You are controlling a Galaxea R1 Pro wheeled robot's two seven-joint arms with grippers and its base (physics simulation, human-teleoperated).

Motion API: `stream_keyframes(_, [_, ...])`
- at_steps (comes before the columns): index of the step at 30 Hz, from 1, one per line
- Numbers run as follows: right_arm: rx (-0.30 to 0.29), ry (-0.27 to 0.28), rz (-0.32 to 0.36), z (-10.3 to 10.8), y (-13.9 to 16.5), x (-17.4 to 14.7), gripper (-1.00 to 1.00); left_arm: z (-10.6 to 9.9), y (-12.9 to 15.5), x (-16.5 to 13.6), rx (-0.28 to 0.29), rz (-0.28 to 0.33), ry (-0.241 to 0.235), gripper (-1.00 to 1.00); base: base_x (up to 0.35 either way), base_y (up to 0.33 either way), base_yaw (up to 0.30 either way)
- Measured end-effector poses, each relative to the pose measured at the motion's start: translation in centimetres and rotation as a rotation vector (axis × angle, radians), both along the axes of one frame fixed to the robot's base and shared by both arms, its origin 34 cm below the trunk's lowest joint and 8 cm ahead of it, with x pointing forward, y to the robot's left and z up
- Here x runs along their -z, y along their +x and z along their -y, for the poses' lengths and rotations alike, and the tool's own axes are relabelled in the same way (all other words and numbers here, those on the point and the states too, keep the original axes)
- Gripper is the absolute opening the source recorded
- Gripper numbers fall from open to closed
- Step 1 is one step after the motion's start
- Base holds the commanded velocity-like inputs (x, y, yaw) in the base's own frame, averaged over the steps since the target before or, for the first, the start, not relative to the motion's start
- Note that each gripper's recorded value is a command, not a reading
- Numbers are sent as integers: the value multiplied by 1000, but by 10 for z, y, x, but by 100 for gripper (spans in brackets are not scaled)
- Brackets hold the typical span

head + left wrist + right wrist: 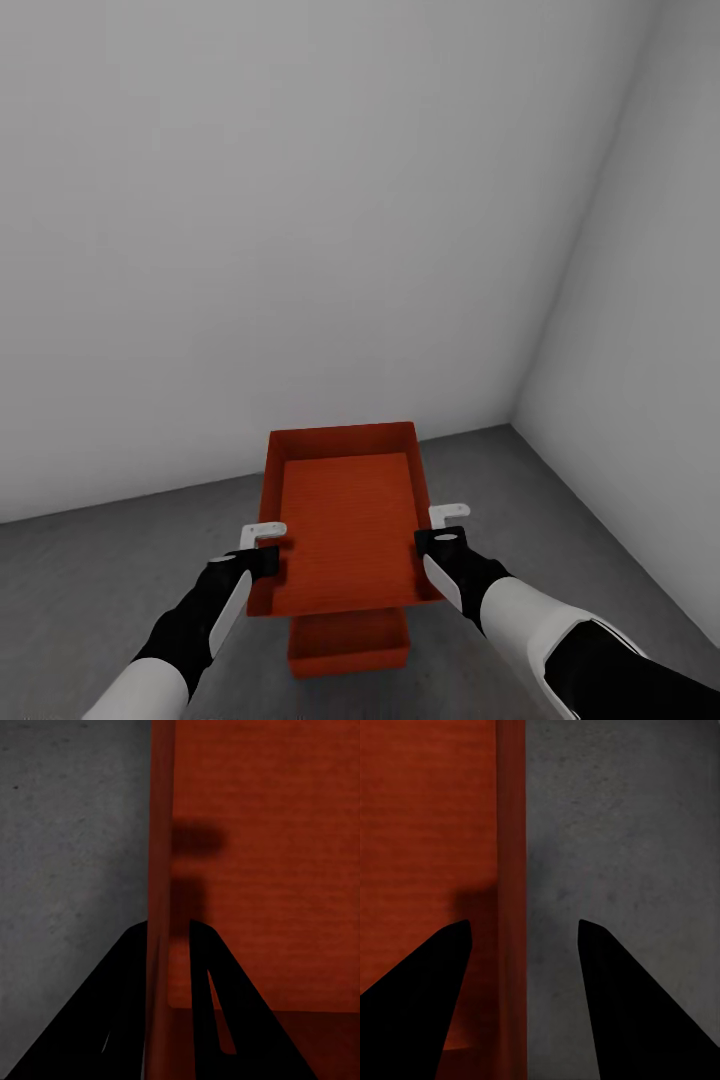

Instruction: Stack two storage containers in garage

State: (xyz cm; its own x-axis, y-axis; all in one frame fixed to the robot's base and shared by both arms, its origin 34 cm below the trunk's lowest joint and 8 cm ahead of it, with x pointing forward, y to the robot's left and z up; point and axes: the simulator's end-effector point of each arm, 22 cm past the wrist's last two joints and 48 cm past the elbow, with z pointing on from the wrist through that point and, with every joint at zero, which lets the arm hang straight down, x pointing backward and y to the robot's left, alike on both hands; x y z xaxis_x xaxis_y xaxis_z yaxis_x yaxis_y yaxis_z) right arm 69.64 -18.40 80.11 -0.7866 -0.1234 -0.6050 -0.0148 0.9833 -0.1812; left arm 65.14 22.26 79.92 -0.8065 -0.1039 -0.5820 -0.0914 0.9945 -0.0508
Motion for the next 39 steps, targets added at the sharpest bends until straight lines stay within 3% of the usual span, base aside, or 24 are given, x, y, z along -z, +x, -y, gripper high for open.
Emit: stream_keyframes(39, [0, 0, -63, 0, -14, 36, -100, 0, -14, 34, 0, -63, 0, -100, 0, 0, 0])
